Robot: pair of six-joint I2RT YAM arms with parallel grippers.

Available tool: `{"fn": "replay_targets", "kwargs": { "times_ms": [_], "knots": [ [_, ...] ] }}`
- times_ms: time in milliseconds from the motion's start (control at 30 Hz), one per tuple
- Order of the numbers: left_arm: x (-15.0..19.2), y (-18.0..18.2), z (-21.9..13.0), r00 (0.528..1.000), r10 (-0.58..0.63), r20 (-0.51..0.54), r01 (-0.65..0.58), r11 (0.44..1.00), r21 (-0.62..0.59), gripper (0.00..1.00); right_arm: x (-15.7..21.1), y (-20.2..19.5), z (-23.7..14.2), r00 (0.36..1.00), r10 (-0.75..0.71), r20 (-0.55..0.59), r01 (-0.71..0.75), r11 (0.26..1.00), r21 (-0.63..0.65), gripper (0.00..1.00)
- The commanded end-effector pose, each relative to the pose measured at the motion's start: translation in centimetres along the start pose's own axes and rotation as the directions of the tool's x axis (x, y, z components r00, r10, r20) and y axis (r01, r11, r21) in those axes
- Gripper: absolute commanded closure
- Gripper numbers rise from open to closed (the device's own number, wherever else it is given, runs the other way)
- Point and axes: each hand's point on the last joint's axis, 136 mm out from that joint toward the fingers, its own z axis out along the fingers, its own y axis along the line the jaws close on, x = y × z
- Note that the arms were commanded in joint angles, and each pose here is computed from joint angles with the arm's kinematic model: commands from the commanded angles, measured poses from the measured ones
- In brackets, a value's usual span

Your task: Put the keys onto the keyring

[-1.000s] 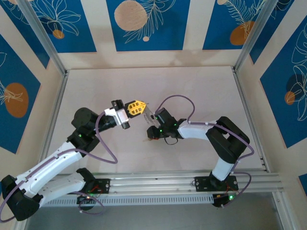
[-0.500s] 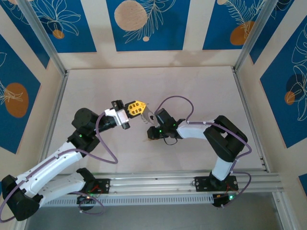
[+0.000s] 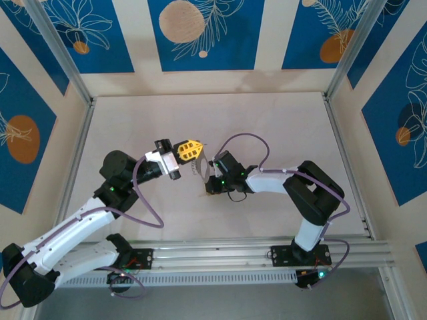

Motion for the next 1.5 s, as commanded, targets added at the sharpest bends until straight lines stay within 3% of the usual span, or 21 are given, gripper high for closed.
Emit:
{"fn": "replay_targets", "kwargs": {
  "times_ms": [0,367,567,767,867,1167,1467],
  "knots": [
    [-1.8,0.3,-0.2,0.998,0.022,0.061,-0.02,1.0,-0.02,1.0,0.3,0.3,-0.1,1.0,-0.011,-0.005,0.011,1.0,-0.011,0.79],
    [-1.9,0.3,-0.2,0.998,0.02,0.063,-0.019,1.0,-0.018,1.0,0.6,0.1,-0.2,1.0,-0.01,-0.006,0.01,1.0,-0.009,0.82],
    [-1.9,0.3,-0.1,0.998,0.017,0.064,-0.016,1.0,-0.017,1.0,0.6,0.0,-0.2,1.0,-0.009,-0.006,0.009,1.0,-0.01,0.87],
    [-1.9,0.3,-0.2,0.998,0.019,0.065,-0.018,1.0,-0.018,1.0,0.4,0.3,-0.5,1.0,-0.012,0.002,0.012,1.0,-0.017,1.0],
    [-1.9,0.3,-0.2,0.998,0.018,0.064,-0.017,1.0,-0.02,1.0,-0.2,0.5,-1.4,1.0,-0.018,0.024,0.018,1.0,-0.017,1.0],
    [-1.8,0.4,0.1,0.998,0.015,0.059,-0.014,1.0,-0.01,1.0,-5.3,1.6,-10.4,0.964,-0.034,0.264,0.055,0.996,-0.072,1.0],
    [-1.5,0.4,1.5,0.999,0.001,0.052,-0.003,1.0,0.029,1.0,-9.9,3.7,-24.3,0.791,-0.022,0.611,0.173,0.967,-0.189,1.0]
  ]
}}
